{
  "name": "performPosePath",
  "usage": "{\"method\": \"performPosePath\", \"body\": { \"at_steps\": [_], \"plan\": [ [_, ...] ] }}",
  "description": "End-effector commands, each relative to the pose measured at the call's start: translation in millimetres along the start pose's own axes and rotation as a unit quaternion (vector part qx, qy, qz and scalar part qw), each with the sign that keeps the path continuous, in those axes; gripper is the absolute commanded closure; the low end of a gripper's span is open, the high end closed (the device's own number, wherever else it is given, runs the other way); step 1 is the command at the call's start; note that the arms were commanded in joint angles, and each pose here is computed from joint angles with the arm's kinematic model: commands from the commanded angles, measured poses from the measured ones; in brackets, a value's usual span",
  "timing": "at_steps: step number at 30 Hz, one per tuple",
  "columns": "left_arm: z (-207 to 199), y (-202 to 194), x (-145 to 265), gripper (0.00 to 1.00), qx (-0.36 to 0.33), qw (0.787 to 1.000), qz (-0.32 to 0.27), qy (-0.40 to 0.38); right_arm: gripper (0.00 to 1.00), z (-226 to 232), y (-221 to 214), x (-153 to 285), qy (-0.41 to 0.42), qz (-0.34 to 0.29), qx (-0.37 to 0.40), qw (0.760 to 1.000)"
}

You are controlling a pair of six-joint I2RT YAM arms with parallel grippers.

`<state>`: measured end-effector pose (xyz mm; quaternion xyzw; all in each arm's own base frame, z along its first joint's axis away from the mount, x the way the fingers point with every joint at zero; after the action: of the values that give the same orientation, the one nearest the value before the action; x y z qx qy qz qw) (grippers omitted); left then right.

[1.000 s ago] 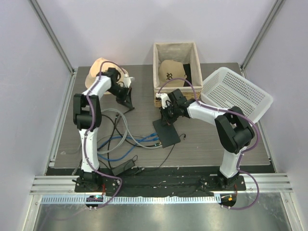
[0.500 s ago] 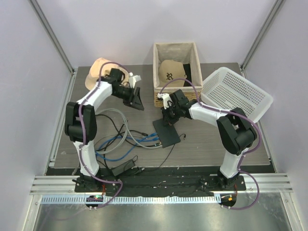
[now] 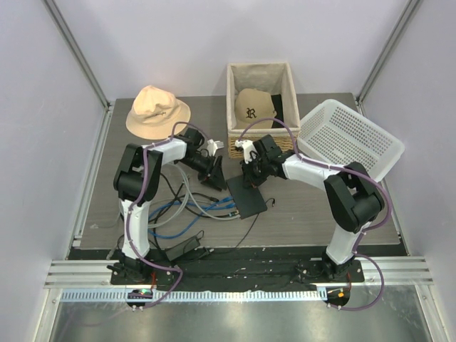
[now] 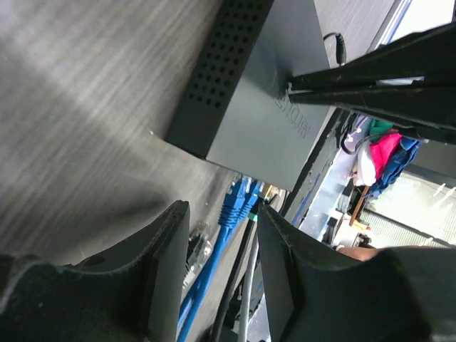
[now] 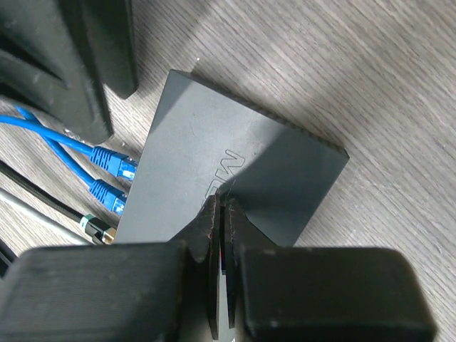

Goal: Pull the plug from the switch port

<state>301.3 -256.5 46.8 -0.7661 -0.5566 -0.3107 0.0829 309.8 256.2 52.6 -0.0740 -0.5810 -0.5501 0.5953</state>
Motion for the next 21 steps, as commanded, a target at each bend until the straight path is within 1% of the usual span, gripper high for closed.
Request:
{"method": "performPosePath", "body": {
  "at_steps": [1, 8, 12, 17, 21],
  "plan": [
    [-4, 6, -8, 0.54, -0.011, 1.000, -0.010, -0.026, 0.98, -10, -25, 3, -0.023, 0.036, -0.003, 0.999],
    [-8, -9, -20, 0.56, -0.024, 0.999, 0.022, -0.033, 0.98, -9, -30, 2, -0.020, 0.042, -0.009, 0.999],
    [-6, -20, -28, 0.59, -0.017, 0.998, 0.043, -0.035, 0.98, -9, -30, 1, -0.021, 0.044, -0.011, 0.999],
    [-10, -32, -36, 0.60, -0.014, 0.997, 0.060, -0.047, 0.98, -9, -33, 1, -0.019, 0.047, -0.016, 0.999],
    [-6, -39, -40, 0.62, -0.005, 0.996, 0.069, -0.050, 0.98, -8, -39, 1, -0.017, 0.050, -0.019, 0.998]
  ]
}}
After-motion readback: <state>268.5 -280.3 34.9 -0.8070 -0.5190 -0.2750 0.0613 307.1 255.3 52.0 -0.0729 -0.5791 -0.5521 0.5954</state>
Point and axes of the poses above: each gripper's point midway between its finger pads, its own x axis back along the fingers, its own z axis along the line the jaws close on, y = z × x, the point moved 1 cm from there along x, back along the fingers, and after that the axes turned 6 degrees about -x, right-handed, at the moved point
